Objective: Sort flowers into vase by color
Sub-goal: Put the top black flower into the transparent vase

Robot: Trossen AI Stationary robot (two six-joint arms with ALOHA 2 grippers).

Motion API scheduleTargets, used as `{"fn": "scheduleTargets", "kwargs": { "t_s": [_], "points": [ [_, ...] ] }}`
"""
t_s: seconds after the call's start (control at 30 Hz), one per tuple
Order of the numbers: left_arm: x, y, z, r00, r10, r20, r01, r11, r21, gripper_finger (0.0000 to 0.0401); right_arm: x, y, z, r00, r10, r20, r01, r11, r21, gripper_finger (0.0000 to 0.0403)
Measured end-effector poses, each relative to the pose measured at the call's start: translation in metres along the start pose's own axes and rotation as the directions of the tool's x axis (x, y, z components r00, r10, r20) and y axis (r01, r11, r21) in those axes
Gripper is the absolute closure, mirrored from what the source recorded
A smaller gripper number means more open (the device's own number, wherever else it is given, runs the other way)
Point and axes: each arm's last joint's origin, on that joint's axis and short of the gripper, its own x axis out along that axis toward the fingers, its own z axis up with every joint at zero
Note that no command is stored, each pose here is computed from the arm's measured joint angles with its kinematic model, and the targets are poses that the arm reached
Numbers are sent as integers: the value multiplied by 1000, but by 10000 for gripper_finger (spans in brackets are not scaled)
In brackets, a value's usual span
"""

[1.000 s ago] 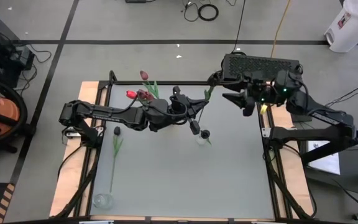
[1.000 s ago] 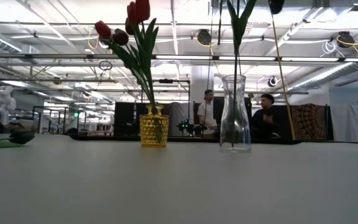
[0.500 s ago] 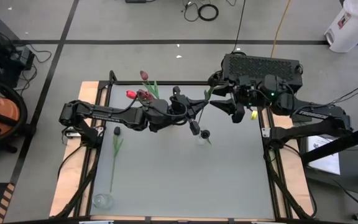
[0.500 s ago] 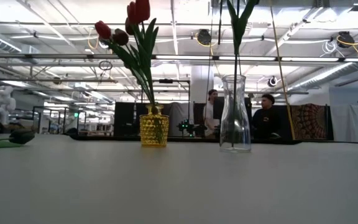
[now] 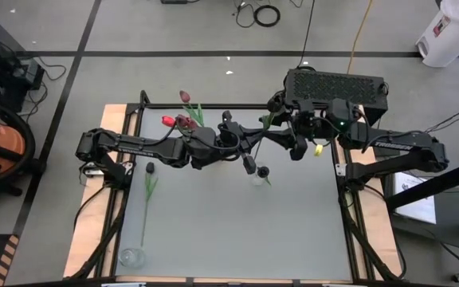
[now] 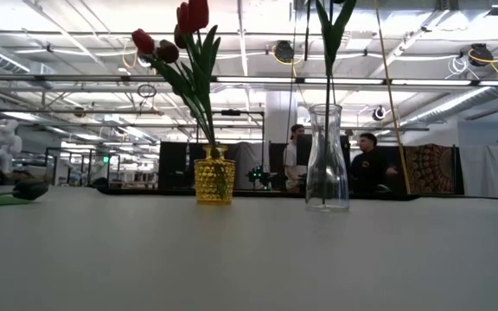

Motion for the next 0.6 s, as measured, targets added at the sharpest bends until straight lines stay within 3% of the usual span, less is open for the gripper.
{"fn": "scheduleTargets", "kwargs": {
  "t_s": [0.17,0.43,0.6],
  "points": [
    [0,0,0,1000,-2,0,2,1000,1,391,0,0,1,1000,3,7,-3,1000,-2,222],
    [0,-1,0,1000,-10,-1,10,1000,1,390,0,0,-1,1000,-4,-9,4,1000,-4,382],
    [-1,-1,0,1000,-14,0,14,1000,0,390,0,0,-1,1000,0,-8,0,999,-38,397]
  ]
}}
